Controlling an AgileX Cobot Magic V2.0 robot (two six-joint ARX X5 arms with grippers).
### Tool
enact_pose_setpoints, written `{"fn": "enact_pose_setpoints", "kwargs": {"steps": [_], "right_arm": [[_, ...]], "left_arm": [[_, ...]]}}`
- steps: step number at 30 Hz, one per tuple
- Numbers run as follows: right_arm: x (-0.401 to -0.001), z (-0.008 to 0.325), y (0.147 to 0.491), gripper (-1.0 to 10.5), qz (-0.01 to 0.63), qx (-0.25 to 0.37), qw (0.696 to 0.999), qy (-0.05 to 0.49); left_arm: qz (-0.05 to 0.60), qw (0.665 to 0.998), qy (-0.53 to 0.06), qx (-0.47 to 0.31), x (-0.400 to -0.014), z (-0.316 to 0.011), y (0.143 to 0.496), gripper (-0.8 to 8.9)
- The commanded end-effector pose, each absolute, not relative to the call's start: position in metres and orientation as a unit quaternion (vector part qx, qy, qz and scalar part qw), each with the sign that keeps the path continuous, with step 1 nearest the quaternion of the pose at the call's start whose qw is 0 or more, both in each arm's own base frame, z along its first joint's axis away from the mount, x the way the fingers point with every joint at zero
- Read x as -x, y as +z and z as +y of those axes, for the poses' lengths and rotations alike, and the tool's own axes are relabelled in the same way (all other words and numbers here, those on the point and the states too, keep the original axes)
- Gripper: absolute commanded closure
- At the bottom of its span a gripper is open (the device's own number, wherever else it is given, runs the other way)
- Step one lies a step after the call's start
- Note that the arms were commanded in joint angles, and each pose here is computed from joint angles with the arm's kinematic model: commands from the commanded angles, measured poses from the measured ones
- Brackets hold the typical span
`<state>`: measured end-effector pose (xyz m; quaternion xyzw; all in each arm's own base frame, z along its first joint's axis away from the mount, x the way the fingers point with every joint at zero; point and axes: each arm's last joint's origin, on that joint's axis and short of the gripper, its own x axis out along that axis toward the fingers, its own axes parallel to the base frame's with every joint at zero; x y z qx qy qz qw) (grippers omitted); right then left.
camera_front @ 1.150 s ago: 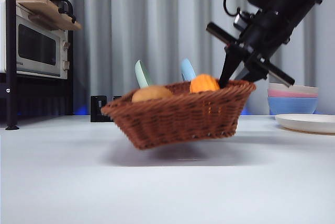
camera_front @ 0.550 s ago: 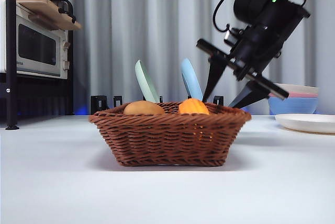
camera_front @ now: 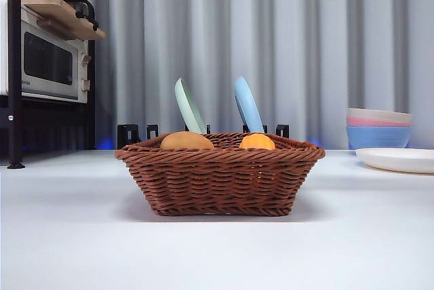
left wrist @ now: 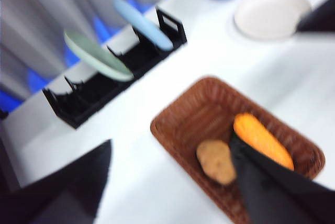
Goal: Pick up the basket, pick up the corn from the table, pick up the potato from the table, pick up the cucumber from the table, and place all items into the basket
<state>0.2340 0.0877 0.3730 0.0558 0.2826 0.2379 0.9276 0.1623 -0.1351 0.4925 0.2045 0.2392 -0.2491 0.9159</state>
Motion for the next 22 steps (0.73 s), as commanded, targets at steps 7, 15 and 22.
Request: {"fn": "enact_pose_setpoints", "kwargs": {"steps": [7, 15, 22], "right_arm": [[-0.169, 0.059, 0.402, 9.6, 0.189, 0.017, 0.967, 0.170], [-0.124, 0.044, 0.353, 9.6, 0.140, 0.010, 0.975, 0.172], [-0.100, 0.035, 0.309, 9.6, 0.131, -0.015, 0.977, 0.169]], "left_arm": [[0.242, 0.926, -0.215, -0.195, -0.141, -0.114, 0.484, 8.22], [0.221, 0.941, -0.190, -0.172, -0.113, -0.087, 0.426, 8.22], [0.212, 0.943, -0.196, -0.163, -0.095, -0.073, 0.351, 8.22]]}}
